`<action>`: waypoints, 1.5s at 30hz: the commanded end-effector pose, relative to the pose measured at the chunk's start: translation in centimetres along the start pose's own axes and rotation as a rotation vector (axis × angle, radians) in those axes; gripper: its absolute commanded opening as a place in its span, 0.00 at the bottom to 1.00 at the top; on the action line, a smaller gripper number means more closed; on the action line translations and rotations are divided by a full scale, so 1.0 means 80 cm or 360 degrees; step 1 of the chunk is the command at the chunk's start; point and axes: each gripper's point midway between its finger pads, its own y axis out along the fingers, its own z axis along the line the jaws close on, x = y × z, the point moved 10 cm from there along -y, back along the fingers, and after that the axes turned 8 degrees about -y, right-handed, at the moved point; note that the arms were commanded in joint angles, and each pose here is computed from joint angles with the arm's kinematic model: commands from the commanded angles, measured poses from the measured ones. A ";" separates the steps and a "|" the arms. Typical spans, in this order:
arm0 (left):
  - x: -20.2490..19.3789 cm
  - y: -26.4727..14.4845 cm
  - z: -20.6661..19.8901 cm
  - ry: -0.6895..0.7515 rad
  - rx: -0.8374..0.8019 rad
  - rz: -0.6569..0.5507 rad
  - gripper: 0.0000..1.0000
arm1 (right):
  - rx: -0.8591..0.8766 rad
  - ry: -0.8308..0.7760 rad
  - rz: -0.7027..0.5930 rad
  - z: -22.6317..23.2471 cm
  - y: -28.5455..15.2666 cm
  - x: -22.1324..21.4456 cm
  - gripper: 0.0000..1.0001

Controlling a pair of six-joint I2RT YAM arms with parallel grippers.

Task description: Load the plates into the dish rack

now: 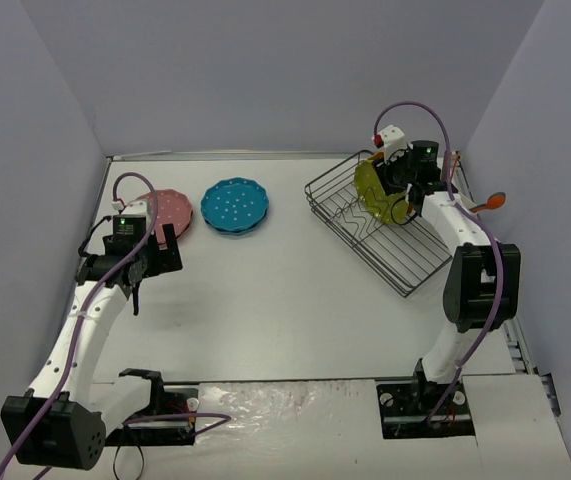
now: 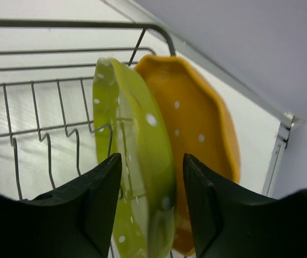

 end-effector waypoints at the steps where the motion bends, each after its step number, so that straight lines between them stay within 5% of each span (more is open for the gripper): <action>1: 0.012 -0.005 0.001 0.0003 0.0012 -0.0083 0.97 | -0.0205 -0.0022 -0.0334 -0.035 -0.024 0.057 0.52; 13: 0.012 -0.003 -0.001 -0.0011 0.0004 -0.0080 0.97 | -0.0288 0.0089 -0.0573 -0.042 -0.095 0.107 0.78; 21: 0.016 0.003 -0.011 -0.0179 -0.0031 -0.0061 0.97 | -0.0252 0.0563 -0.0849 0.000 -0.172 0.128 0.99; 33: 0.045 0.059 -0.064 -0.0818 -0.0267 -0.0030 0.97 | 0.0079 0.1163 -0.1109 0.113 -0.205 0.104 1.00; 45: 0.100 0.163 -0.136 -0.0943 -0.0277 0.0194 0.96 | 0.0335 0.1241 -0.1065 0.163 -0.206 0.072 1.00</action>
